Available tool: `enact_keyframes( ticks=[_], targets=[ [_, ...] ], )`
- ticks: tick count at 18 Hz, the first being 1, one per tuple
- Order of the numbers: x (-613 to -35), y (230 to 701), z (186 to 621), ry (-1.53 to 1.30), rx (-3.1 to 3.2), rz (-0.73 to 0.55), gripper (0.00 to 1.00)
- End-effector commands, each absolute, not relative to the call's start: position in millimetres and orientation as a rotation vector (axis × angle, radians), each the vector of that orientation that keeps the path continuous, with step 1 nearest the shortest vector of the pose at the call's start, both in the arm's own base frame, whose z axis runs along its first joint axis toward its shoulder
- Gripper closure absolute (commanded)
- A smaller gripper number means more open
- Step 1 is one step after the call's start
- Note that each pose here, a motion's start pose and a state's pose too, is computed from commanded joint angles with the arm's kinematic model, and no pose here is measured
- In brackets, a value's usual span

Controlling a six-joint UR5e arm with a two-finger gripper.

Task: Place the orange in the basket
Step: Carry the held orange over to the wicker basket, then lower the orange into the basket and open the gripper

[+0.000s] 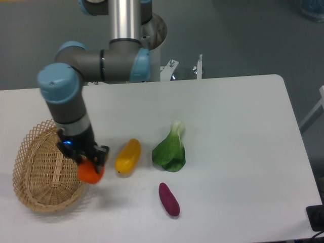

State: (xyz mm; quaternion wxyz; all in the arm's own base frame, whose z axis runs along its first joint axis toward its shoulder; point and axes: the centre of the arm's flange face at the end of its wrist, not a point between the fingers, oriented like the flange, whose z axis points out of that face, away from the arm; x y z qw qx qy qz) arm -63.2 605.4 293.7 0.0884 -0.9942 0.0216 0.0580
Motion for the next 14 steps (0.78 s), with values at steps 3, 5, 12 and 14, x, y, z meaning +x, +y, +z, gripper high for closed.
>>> enact_keyframes(
  ticks=[3,5,12,14],
  targets=[
    [-32,603,276,0.143,-2.986,0.148,0.51],
    [-23,605,270,0.166,-2.993,0.142,0.5],
    [-9,609,254,0.206,-3.014,0.13,0.5],
    [-8,610,250,0.197,-3.018,0.125,0.47]
  ],
)
